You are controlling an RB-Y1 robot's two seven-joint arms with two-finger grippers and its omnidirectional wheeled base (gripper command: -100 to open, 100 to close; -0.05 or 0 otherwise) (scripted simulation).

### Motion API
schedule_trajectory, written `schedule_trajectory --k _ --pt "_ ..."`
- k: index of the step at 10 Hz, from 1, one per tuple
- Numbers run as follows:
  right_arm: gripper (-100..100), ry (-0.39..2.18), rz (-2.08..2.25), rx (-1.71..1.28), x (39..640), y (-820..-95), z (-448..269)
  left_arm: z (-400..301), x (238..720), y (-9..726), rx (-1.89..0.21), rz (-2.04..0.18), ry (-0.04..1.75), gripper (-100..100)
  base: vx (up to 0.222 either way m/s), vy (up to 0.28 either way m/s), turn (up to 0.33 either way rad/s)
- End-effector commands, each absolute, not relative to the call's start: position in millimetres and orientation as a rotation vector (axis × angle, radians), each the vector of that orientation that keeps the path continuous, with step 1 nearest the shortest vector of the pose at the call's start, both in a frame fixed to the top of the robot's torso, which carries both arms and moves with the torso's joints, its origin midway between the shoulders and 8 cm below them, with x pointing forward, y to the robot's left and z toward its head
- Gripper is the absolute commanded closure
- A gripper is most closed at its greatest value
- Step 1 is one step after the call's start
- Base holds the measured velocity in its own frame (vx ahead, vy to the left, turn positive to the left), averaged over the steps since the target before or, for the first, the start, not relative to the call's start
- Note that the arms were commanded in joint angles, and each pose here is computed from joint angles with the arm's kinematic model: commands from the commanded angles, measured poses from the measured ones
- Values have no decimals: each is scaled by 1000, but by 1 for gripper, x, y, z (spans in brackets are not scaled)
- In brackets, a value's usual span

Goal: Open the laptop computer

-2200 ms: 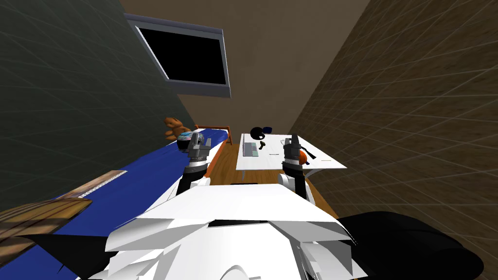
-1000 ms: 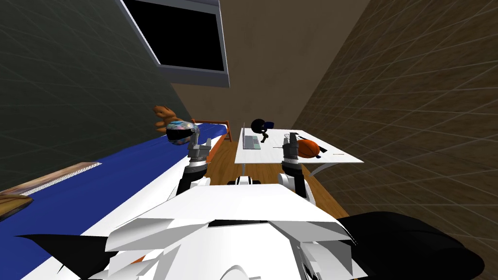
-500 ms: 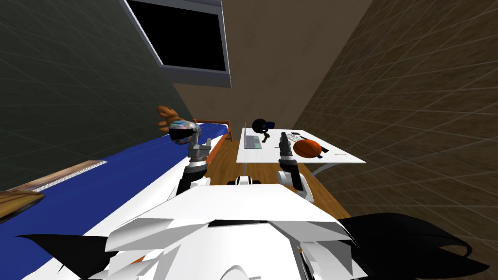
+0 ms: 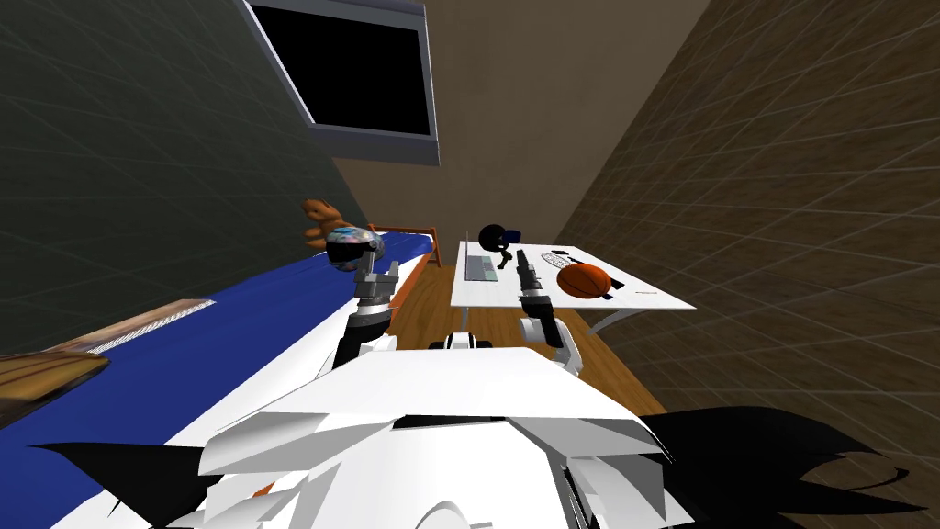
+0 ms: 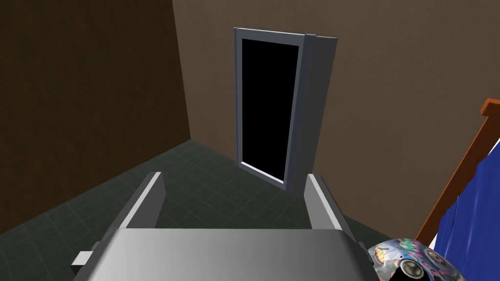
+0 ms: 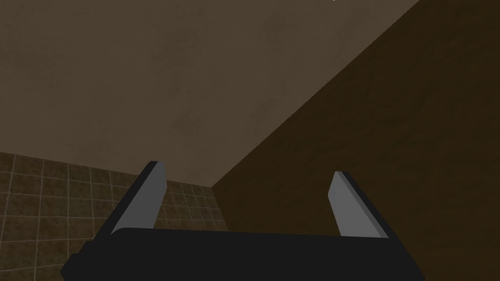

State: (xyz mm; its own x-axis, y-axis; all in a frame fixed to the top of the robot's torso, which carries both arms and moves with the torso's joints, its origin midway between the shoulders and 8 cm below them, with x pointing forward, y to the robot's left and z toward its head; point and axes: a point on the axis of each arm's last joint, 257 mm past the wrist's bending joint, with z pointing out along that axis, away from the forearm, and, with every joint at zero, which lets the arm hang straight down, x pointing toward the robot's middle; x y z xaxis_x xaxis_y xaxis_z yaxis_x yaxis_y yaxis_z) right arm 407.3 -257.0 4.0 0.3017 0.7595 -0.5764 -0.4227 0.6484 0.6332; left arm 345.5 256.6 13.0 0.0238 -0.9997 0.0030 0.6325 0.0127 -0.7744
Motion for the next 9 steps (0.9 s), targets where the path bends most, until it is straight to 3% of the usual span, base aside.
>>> schedule_trajectory --k 1,9 --pt "-100 1030 744 358 421 -250 -4 13 345 257 -700 -1437 679 0 -9 33 11" --pt "-100 1174 508 200 464 -224 -26 13 345 257 -700 -1437 679 0 -12 37 16"
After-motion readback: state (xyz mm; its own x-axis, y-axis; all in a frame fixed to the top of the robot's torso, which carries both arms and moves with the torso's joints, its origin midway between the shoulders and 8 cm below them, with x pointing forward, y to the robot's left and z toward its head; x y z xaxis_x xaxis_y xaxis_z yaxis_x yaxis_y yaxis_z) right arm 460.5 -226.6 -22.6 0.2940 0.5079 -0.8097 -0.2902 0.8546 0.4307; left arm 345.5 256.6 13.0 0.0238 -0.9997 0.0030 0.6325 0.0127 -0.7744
